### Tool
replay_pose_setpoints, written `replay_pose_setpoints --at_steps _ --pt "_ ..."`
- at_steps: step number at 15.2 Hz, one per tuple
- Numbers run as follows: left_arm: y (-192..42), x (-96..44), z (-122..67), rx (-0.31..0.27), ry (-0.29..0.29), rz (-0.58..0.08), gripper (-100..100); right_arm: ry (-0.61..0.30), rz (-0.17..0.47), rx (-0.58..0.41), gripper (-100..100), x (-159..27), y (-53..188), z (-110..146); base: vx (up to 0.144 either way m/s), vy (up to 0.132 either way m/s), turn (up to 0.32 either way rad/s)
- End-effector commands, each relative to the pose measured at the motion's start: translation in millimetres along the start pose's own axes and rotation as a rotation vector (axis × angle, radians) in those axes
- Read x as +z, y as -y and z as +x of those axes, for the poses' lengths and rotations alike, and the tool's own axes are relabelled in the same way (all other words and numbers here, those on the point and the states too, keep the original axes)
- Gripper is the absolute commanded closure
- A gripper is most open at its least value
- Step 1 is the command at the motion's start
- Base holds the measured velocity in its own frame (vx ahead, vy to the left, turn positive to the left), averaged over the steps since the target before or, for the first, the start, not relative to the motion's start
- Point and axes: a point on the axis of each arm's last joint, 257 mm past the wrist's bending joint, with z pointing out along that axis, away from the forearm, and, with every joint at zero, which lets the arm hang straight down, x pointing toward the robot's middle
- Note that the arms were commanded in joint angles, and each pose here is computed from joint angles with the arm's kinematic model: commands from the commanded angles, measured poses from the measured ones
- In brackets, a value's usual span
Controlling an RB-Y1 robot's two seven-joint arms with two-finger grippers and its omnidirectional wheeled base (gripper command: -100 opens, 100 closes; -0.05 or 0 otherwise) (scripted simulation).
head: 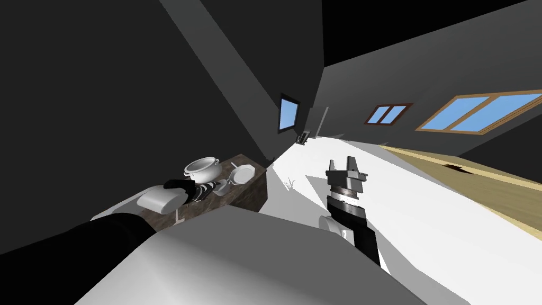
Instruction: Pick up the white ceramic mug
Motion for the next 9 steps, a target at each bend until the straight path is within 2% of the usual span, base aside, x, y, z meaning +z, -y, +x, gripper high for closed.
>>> replay_pose_setpoints --at_steps 1,2,3,9 --pt "-13 -1.3 0.1 0.003 -0.019 -0.052 -100 0.000 0.000 0.000 0 0.0 0 0 0.022 0.003 -0.108" --pt "-13 -1.3 0.1 0.003 -0.019 -0.052 -100 0.000 0.000 0.000 0 0.0 0 0 0.016 0.004 -0.044" --pt "-21 -4.6 -0.4 0.005 -0.034 -0.088 -100 0.000 0.000 0.000 0 0.0 0 0 0.016 0.002 -0.088" --pt "-47 -16.0 0.5 0.012 -0.080 -0.200 -100 0.000 0.000 0.000 0 0.0 0 0 0.021 0.004 -0.101"
